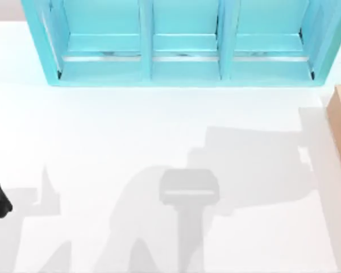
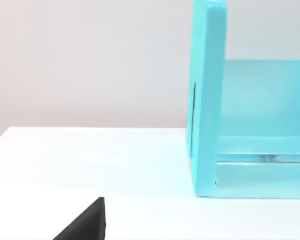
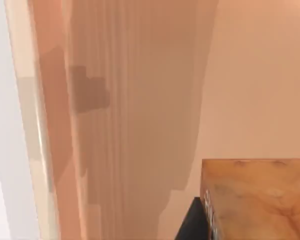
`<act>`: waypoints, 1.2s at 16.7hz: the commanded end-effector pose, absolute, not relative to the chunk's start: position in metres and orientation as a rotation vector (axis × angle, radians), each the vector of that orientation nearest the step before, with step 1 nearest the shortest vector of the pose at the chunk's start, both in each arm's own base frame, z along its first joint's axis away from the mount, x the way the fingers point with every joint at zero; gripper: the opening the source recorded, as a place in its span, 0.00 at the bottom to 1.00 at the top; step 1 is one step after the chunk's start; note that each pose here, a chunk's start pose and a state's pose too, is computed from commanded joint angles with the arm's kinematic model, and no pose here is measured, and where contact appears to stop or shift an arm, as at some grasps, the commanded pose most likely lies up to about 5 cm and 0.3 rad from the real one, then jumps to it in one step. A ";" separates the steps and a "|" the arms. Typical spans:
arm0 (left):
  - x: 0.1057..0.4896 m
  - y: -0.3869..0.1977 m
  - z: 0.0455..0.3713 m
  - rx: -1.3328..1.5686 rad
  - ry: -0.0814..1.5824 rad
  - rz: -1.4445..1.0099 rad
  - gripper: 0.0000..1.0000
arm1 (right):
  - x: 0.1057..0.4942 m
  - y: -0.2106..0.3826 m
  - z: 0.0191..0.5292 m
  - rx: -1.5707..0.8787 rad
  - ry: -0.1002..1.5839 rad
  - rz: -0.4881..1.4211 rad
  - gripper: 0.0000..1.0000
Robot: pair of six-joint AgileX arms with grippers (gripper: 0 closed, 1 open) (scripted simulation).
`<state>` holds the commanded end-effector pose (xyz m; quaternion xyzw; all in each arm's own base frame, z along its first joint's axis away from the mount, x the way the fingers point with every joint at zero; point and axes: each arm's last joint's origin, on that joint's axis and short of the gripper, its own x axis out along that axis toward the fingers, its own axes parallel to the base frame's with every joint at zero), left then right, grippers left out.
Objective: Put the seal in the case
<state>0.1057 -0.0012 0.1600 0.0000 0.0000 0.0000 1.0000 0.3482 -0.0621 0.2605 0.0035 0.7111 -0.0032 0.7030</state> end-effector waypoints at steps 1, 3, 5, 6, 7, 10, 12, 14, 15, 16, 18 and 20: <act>0.106 -0.001 0.160 0.000 0.000 0.000 1.00 | 0.338 -0.076 0.262 0.008 1.578 -0.007 0.00; 0.106 -0.001 0.160 0.000 0.000 0.000 1.00 | 0.324 -0.094 0.264 0.009 1.572 -0.007 0.00; 0.106 -0.001 0.160 0.000 0.000 0.000 1.00 | 0.319 -0.099 0.264 0.009 1.570 -0.007 0.00; 0.106 -0.001 0.160 0.000 0.000 0.000 1.00 | 0.319 -0.099 0.264 0.009 1.570 -0.007 0.00; 0.106 -0.001 0.160 0.000 0.000 0.000 1.00 | 0.319 -0.099 0.264 0.009 1.570 -0.007 0.00; 0.106 -0.001 0.160 0.000 0.000 0.000 1.00 | 0.320 -0.098 0.259 0.007 1.576 -0.005 0.00; 0.106 -0.001 0.160 0.000 0.000 0.000 1.00 | 0.321 -0.098 0.245 0.007 1.576 -0.004 0.00; 0.106 -0.001 0.160 0.000 0.000 0.000 1.00 | 0.321 -0.098 0.228 0.008 1.572 -0.006 0.00; 0.106 -0.001 0.160 0.000 0.000 0.000 1.00 | 0.321 -0.099 0.219 0.007 1.569 -0.007 0.00; 0.106 -0.001 0.160 0.000 0.000 0.000 1.00 | 0.320 -0.099 0.211 0.007 1.568 -0.007 0.00; 0.106 -0.001 0.160 0.000 0.000 0.000 1.00 | 0.319 -0.098 0.200 0.008 1.570 -0.007 0.00; 0.106 -0.001 0.160 0.000 0.000 0.000 1.00 | 0.318 -0.098 0.199 0.009 1.570 -0.007 0.00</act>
